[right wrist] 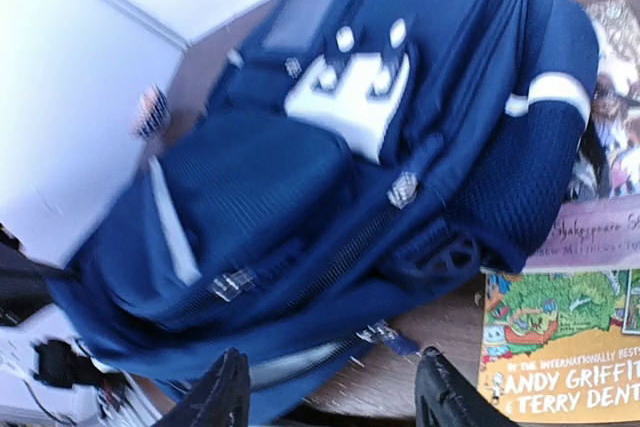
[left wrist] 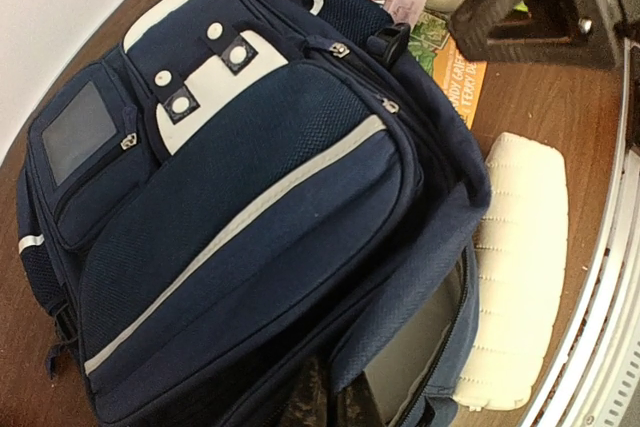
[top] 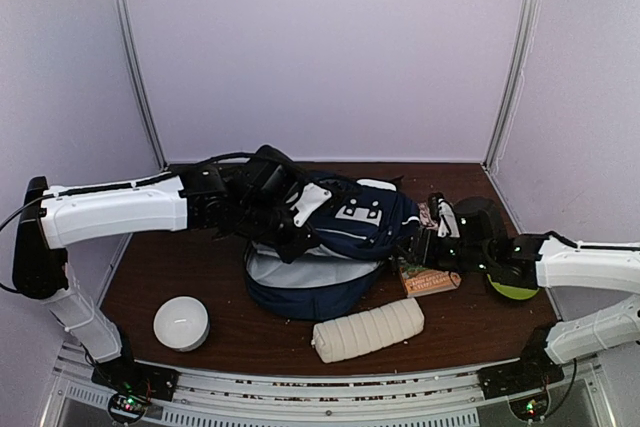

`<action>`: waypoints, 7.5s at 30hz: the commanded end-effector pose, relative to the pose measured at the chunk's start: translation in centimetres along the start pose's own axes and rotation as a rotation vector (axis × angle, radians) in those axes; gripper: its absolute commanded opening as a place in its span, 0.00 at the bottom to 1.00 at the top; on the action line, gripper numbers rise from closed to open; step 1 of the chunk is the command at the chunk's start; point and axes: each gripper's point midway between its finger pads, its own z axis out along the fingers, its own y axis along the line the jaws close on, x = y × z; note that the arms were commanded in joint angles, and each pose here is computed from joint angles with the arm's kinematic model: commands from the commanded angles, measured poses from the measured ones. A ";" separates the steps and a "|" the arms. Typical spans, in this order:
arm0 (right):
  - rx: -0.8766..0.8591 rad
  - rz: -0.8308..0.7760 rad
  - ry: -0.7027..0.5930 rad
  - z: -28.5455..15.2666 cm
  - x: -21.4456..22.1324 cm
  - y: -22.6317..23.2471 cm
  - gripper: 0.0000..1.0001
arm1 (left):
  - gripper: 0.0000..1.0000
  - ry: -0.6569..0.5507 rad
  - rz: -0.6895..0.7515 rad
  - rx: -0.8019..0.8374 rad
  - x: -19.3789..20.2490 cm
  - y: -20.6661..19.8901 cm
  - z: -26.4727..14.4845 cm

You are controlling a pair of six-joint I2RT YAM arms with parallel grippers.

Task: Pack the student bag
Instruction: Unzip the student bag at the center of the board, then adjust the student bag at the center of the board, then pick up the book from the center of the board.

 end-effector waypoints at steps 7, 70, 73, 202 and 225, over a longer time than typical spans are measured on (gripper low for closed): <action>0.191 0.310 -0.082 2.1 -4.7 -3.9 0.58 | 0.00 -0.118 -0.033 -0.029 -2.7 0.7 -1.2; 0.359 0.262 -0.128 0.5 -5.2 -9.9 0.55 | 0.00 -0.166 -0.331 -0.348 -7.6 13.6 1.5; 0.353 0.394 -0.153 0.3 -3.9 -11.5 0.55 | 0.00 -0.149 -0.347 -0.326 -6.2 13.1 2.5; -1.054 -0.159 -0.221 -16.6 -8.2 20.4 0.00 | 0.88 -1.027 -0.403 0.541 -13.4 -0.3 -21.1; -1.040 -0.075 -0.147 -15.3 -7.9 20.5 0.54 | 0.00 -1.092 -0.383 0.622 -14.8 -0.6 -23.0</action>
